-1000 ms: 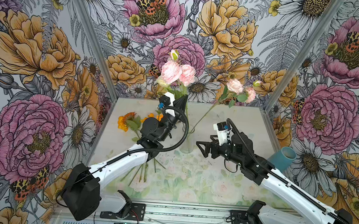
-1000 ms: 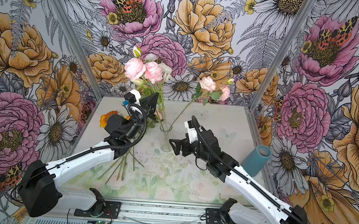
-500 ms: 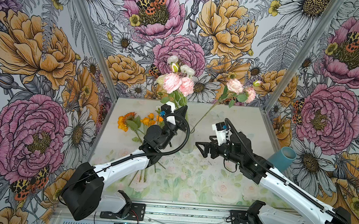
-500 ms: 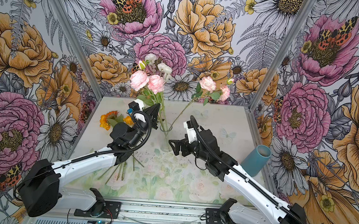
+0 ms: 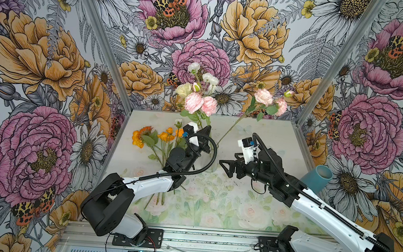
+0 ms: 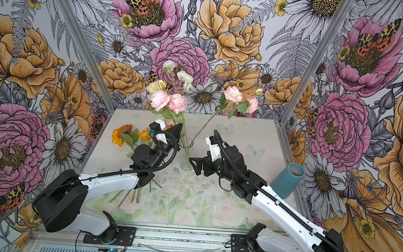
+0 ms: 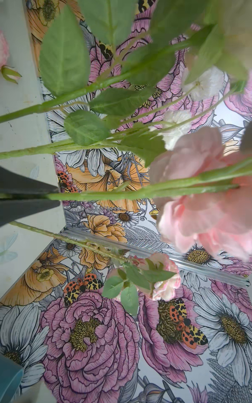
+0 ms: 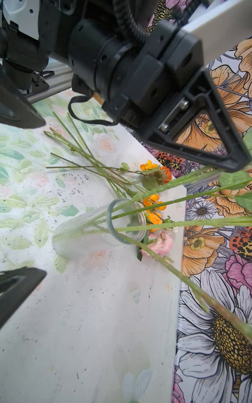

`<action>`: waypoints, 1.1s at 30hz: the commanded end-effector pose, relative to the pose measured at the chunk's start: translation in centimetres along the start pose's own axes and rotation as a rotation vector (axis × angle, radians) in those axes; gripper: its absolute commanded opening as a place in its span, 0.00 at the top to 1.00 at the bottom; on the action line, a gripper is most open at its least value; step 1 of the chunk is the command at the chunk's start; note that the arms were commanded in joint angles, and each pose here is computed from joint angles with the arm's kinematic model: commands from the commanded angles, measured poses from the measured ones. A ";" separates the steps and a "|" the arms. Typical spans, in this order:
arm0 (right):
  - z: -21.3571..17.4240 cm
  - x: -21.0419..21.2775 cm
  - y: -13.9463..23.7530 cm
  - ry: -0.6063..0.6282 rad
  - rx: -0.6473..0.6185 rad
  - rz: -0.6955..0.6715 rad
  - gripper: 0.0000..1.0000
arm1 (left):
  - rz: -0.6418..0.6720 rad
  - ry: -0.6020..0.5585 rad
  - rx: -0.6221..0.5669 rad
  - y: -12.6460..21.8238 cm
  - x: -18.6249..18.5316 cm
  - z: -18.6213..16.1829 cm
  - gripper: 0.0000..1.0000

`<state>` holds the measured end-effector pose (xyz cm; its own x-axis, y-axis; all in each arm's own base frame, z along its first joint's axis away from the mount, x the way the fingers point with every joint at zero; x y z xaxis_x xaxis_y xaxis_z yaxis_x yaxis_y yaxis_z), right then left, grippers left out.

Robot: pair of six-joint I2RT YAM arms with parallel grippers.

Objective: Arrange the flowers into the vase
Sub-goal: 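Carry the pink-rose stem over the glass vase and lower it in with the left gripper, then open the left gripper and withdraw it back toward the bunch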

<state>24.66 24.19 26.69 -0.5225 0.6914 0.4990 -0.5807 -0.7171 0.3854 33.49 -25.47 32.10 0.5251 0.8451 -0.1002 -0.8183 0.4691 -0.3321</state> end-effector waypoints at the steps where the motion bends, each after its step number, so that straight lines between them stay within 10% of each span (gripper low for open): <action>1: 0.7 0.9 0.2 -0.011 -0.004 0.042 0.01 | -0.006 0.044 -0.106 0.7 -0.5 0.6 1.00; 17: 1.0 0.9 -0.6 0.010 0.009 0.040 0.00 | 0.002 -0.033 0.038 2.6 -1.1 -3.9 0.67; 33: 1.9 1.3 -0.3 0.027 -0.018 0.039 0.01 | 0.047 -0.107 0.219 7.4 -0.6 -1.3 0.01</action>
<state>24.90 25.20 26.66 -0.5371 0.6712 0.5109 -0.5435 -0.7385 0.3990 27.94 -23.75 30.63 0.4981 0.8662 -0.0403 -0.8449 0.4744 -0.2473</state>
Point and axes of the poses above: each gripper's point midway between its finger pads, its own y axis back along the fingers, its own x axis along the line the jaws close on, z = x × y, the point moved 2 cm from there along y, back along the fingers, and after that the axes turned 10 degrees about -y, right-handed, at the moved point
